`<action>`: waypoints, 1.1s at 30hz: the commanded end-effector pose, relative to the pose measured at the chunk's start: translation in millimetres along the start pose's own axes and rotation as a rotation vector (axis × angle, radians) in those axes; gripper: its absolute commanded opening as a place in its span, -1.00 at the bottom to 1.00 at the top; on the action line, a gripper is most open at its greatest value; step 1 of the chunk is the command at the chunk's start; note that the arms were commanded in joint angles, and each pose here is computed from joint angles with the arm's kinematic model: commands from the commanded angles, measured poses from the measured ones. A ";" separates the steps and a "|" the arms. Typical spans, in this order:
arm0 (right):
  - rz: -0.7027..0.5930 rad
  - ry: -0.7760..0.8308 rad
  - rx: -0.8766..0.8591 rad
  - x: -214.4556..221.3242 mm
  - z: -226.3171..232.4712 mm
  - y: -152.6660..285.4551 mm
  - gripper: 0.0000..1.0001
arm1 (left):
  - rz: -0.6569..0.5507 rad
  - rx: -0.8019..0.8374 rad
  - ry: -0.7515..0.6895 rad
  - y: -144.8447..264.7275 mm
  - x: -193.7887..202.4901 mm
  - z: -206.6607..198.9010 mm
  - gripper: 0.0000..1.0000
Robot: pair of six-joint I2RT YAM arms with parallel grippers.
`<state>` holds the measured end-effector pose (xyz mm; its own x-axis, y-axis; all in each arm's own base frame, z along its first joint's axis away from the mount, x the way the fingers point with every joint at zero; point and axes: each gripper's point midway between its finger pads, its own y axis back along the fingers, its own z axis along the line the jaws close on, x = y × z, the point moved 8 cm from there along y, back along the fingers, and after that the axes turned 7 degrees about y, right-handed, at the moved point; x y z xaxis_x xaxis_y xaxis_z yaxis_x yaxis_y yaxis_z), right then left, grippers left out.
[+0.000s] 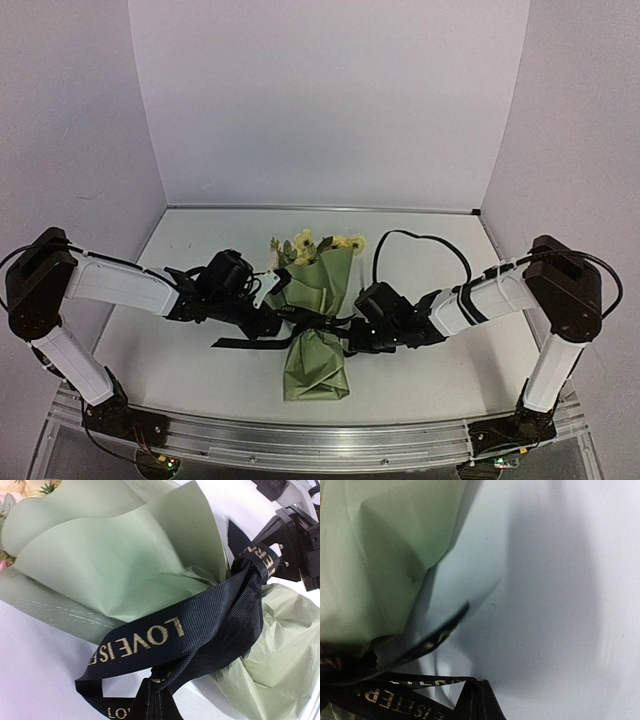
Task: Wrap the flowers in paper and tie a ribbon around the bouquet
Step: Flatten the half-tied ribbon on the folded bouquet.
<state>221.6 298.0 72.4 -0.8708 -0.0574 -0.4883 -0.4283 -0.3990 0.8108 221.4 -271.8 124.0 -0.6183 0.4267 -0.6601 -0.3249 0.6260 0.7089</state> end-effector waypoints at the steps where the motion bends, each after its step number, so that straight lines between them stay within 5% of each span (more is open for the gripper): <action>1: -0.018 0.002 0.062 -0.1 -16.4 7.2 -1.00 | -0.054 -0.058 0.042 11.8 -7.1 5.8 -1.00; 33: -0.039 -0.040 0.140 4.7 -54.0 23.4 -1.00 | -0.031 -0.340 0.324 26.6 11.1 70.5 -1.00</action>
<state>221.5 259.6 73.6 -0.8683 -0.0080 -0.4960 -0.4599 -0.3621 0.8108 245.7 -224.2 112.6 -0.7634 0.2373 -0.6008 -0.4636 0.4464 0.7654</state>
